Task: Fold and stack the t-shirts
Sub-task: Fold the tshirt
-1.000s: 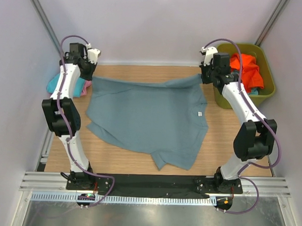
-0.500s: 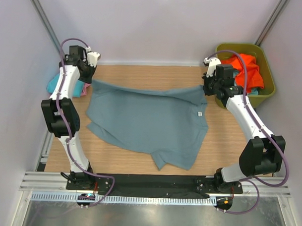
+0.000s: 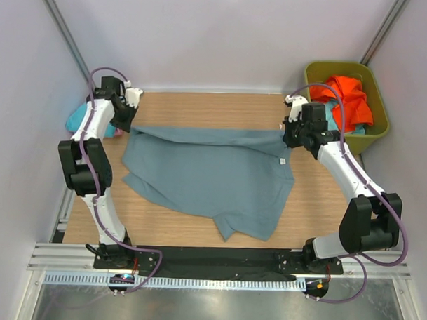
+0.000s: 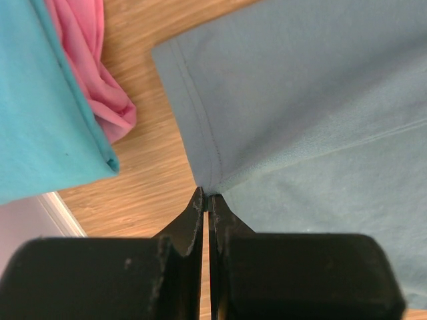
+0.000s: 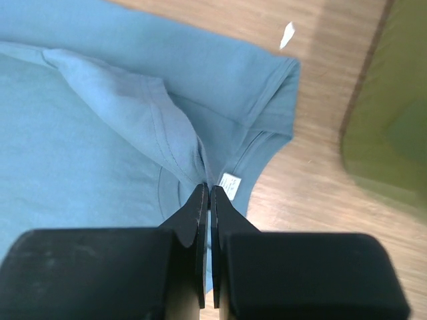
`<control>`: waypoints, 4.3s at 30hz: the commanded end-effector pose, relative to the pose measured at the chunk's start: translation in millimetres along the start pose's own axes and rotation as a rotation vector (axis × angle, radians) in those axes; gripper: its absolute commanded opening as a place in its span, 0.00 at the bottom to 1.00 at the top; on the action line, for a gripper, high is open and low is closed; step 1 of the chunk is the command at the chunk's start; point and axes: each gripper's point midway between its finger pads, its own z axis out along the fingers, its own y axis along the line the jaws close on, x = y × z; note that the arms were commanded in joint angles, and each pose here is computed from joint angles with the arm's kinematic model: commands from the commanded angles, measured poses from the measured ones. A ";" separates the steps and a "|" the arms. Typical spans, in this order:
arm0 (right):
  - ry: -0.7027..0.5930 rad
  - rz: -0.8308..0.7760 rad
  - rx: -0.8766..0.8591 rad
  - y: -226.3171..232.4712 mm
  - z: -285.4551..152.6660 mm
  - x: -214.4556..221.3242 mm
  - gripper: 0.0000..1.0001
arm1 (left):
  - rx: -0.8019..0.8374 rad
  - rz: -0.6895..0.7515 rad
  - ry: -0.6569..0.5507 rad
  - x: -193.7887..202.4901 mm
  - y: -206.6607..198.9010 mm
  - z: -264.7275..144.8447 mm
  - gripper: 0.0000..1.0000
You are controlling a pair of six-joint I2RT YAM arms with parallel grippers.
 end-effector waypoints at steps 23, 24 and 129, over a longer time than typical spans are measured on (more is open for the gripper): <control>-0.006 0.129 -0.197 52.1 -21.5 -0.5 0.48 | -0.020 -0.090 0.025 21.1 0.7 -32.2 0.63; -0.003 0.150 -0.213 54.8 -18.1 -1.6 0.48 | 0.009 -0.115 0.054 25.0 -3.8 -27.7 0.61; 0.202 0.180 -0.002 -28.6 207.0 11.0 0.28 | 0.204 -0.290 0.247 -0.5 -49.8 112.2 0.38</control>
